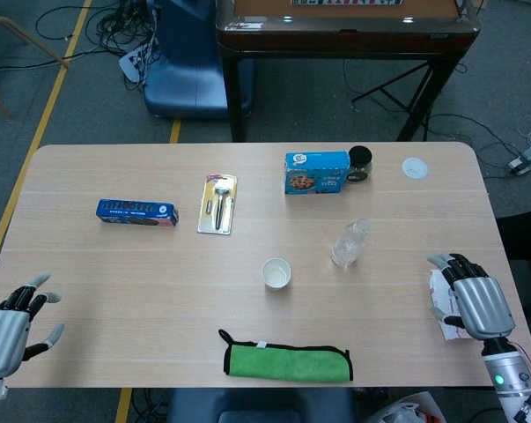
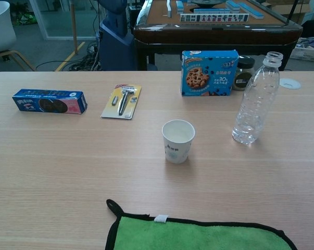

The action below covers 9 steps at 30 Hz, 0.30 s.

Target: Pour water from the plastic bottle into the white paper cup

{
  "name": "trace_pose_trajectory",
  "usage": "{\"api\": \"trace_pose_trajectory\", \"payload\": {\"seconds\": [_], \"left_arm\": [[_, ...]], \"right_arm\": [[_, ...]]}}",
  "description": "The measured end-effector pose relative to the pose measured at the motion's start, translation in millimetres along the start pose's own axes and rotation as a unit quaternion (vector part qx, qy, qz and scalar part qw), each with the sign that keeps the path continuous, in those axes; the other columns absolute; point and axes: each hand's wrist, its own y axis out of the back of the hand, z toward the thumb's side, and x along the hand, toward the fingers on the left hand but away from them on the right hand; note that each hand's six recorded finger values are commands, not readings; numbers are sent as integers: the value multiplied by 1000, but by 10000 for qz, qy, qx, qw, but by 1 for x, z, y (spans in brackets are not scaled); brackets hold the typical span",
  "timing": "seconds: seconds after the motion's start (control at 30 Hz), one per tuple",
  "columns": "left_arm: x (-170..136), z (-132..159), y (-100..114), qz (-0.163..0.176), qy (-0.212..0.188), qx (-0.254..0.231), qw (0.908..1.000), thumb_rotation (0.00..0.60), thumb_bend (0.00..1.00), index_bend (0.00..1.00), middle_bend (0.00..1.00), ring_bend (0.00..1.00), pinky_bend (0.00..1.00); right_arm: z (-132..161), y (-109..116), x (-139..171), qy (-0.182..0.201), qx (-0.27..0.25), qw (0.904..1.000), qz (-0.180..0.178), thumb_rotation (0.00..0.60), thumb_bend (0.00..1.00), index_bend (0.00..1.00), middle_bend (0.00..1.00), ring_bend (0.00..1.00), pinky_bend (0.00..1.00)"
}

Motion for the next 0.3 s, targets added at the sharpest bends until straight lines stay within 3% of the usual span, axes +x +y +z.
{"api": "trace_pose_trajectory", "payload": {"seconds": [0.3], "left_arm": [[0, -1, -2, -69, 27, 13, 10000, 600, 220, 403, 179, 255, 543]], "right_arm": [[5, 5, 7, 115, 322, 9993, -147, 600, 0, 202, 235, 150, 316]]}}
